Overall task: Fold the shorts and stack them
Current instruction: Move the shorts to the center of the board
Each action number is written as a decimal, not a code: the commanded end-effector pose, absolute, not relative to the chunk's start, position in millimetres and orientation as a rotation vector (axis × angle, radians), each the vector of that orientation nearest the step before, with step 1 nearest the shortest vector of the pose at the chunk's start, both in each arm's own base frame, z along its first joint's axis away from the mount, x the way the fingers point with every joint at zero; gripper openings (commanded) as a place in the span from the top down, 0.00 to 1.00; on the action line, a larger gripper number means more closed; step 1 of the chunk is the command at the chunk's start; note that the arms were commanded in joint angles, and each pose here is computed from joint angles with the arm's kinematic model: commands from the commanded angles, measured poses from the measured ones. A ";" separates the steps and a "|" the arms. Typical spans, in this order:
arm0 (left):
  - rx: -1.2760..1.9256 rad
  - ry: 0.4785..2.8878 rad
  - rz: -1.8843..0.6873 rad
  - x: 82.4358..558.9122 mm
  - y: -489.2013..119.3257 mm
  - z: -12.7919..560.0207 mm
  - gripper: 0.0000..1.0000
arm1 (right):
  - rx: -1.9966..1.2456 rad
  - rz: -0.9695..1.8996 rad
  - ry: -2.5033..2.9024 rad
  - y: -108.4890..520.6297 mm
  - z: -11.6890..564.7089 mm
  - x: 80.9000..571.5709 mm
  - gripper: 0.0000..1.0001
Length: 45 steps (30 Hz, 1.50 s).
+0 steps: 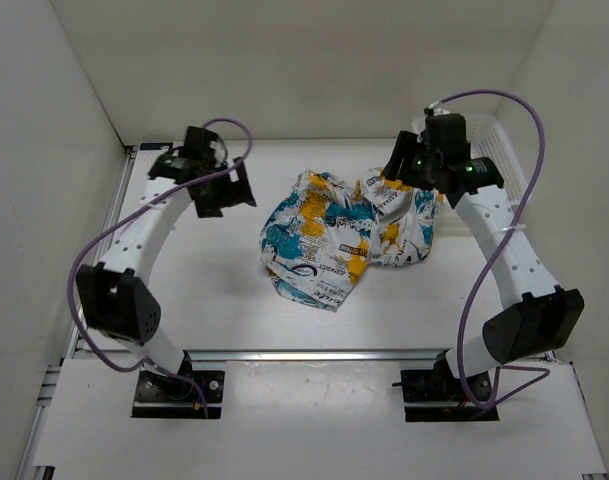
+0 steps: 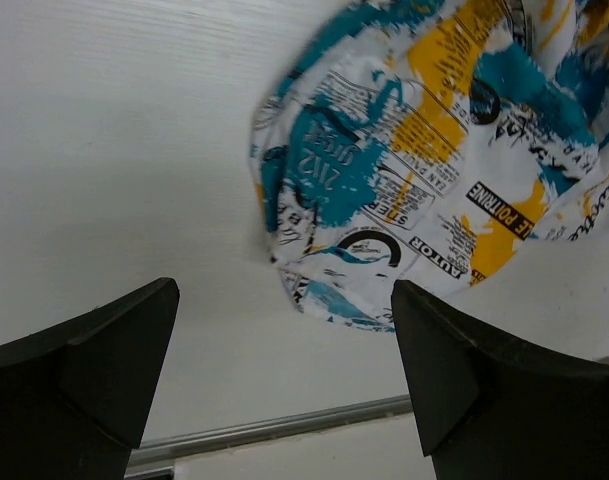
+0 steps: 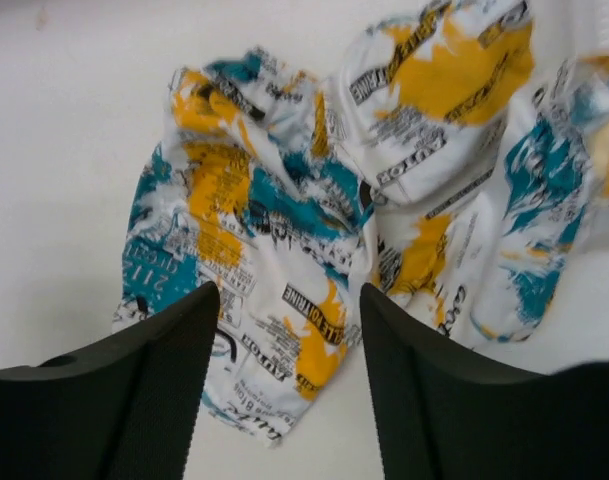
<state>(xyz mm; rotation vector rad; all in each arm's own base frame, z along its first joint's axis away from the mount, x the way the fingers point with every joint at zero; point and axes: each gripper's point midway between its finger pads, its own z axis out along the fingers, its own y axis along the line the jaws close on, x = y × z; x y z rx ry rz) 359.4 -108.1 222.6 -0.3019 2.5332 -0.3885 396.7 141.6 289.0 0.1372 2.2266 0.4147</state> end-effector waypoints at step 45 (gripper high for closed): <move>-0.393 2.513 -0.354 376.5 -80.4 223.5 0.90 | -0.054 0.805 1.931 338.1 329.1 555.5 1.00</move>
